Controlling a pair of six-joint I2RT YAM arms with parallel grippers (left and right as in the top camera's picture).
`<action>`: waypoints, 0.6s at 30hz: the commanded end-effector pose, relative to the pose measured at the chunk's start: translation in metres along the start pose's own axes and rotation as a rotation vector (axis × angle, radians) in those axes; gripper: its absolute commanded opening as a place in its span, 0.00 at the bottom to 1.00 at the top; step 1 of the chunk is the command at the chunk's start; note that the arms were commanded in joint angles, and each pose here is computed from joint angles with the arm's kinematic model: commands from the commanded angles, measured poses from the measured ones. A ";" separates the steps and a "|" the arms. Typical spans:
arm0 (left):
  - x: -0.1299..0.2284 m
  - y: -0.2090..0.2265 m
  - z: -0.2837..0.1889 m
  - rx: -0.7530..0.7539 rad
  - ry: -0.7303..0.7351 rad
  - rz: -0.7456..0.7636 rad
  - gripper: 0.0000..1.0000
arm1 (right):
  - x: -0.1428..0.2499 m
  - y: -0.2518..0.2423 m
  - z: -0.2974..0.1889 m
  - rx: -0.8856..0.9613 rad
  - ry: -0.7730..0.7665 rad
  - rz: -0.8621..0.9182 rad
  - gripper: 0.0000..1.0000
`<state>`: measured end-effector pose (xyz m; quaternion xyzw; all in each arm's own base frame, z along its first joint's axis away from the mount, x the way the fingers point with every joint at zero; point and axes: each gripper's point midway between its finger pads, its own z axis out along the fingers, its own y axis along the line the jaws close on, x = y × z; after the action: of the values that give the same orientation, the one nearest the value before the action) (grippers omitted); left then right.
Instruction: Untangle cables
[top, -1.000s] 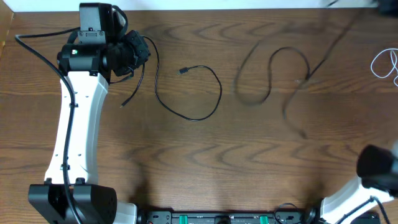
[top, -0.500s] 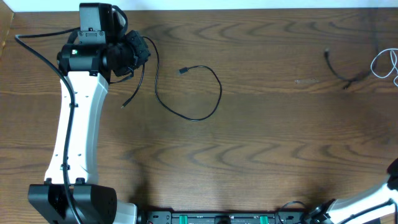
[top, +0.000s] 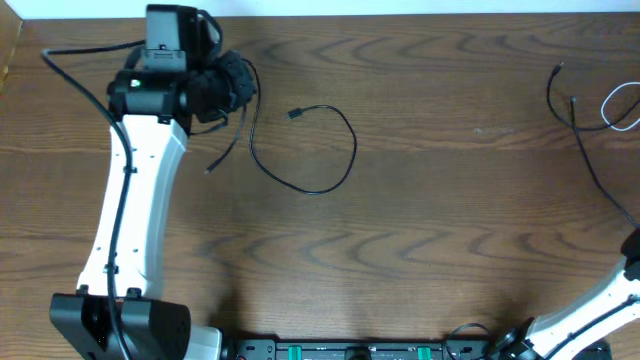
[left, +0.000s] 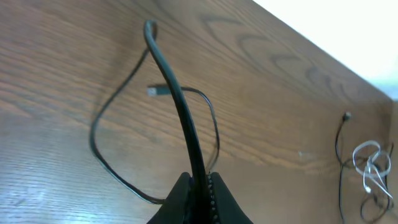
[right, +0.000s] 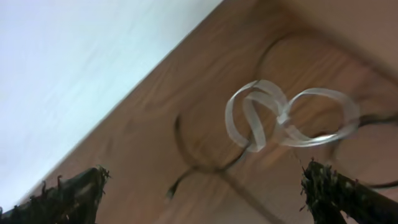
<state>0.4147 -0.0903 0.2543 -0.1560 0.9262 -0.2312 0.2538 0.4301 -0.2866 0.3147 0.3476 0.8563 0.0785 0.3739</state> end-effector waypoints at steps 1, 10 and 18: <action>0.018 -0.012 0.021 -0.005 0.062 0.074 0.08 | 0.025 0.052 -0.002 -0.128 0.074 -0.116 0.99; 0.093 -0.038 0.079 -0.029 0.291 0.199 0.76 | 0.095 0.141 0.009 -0.235 0.249 -0.321 0.99; 0.080 -0.039 0.072 -0.057 0.234 0.217 0.98 | 0.174 0.204 0.032 -0.273 0.412 -0.466 0.99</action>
<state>0.3829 -0.2000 0.1701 -0.0241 0.9695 -0.2072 0.1285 0.4825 -0.0515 0.2812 0.0980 0.9430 0.1769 0.2643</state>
